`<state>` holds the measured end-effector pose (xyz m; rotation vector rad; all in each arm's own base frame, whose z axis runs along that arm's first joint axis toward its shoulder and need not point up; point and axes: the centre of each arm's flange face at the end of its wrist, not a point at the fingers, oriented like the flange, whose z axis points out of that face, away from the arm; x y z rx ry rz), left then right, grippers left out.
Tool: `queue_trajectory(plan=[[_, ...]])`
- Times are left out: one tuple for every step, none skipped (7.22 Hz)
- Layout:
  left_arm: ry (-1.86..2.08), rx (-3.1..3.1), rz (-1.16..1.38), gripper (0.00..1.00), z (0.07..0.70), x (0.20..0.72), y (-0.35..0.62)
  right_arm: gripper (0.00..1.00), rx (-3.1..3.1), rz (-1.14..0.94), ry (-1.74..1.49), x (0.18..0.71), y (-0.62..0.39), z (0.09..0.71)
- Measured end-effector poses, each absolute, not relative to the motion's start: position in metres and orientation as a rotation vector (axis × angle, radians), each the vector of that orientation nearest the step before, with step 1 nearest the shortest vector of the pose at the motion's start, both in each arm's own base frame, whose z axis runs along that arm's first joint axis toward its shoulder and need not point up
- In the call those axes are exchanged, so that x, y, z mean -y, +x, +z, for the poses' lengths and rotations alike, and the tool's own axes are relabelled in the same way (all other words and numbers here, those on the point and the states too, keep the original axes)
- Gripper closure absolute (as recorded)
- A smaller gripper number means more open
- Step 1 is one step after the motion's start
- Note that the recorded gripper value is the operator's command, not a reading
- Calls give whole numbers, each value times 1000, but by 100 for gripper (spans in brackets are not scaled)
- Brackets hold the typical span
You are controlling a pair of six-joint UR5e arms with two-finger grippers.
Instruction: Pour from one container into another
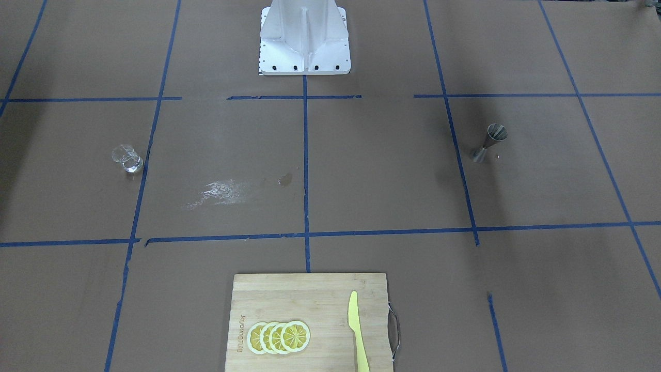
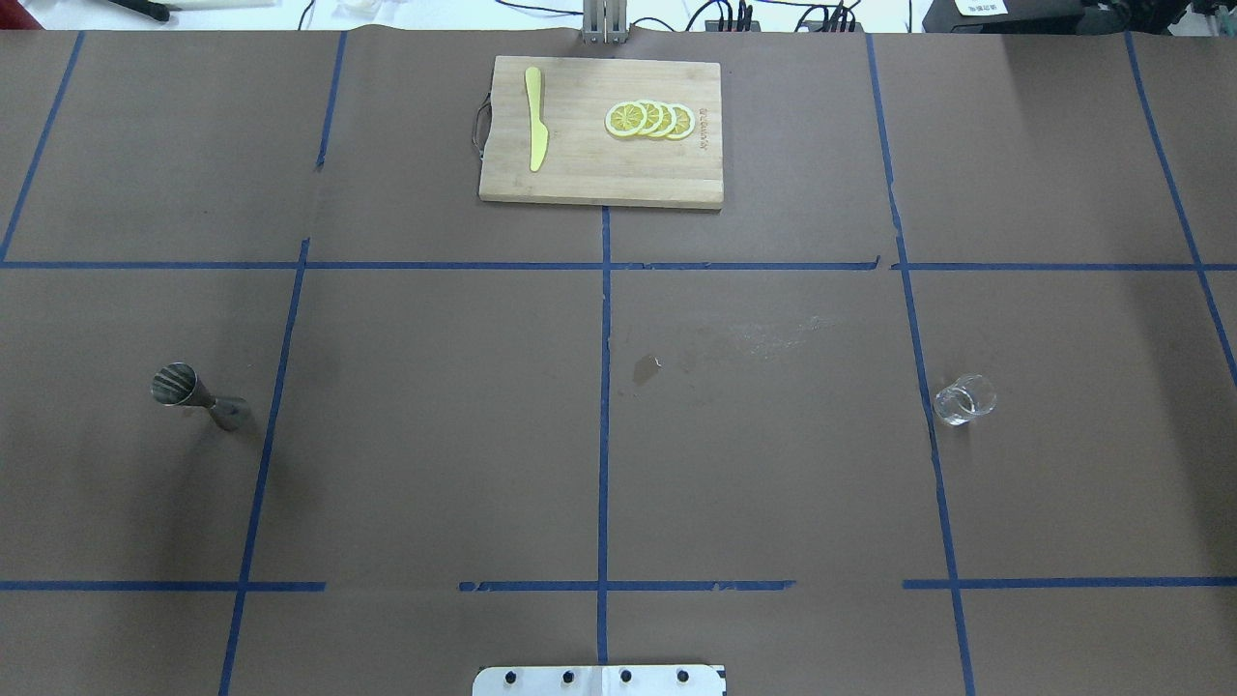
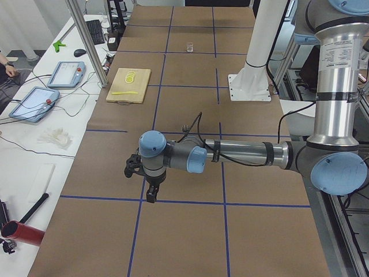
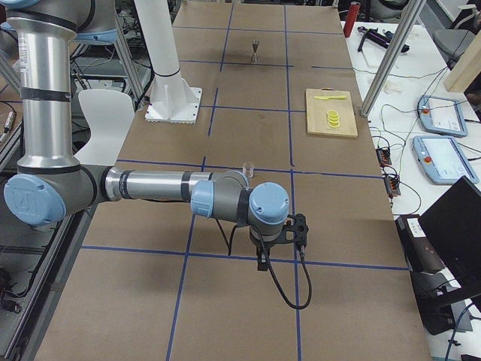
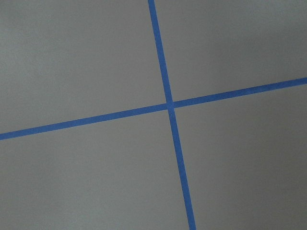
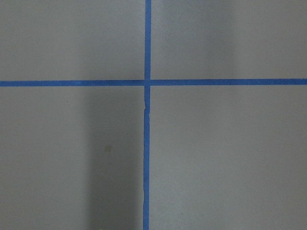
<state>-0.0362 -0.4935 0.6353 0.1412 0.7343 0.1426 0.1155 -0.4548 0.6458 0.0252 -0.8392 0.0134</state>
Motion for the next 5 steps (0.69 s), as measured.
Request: queue_trajectory(plan=[[141, -735, 141, 0, 635, 494, -36, 0, 836, 12, 29, 456, 116, 644], [147, -735, 139, 0, 631, 495, -36, 0, 831, 9, 36, 458, 117, 640], [175, -736, 141, 0, 617, 499, -36, 0, 828, 5, 45, 461, 117, 636], [239, -741, 131, 0, 584, 506, -34, 0, 826, 4, 55, 464, 117, 629], [319, -759, 102, 0, 537, 509, -25, 0, 827, 20, 56, 466, 116, 624]])
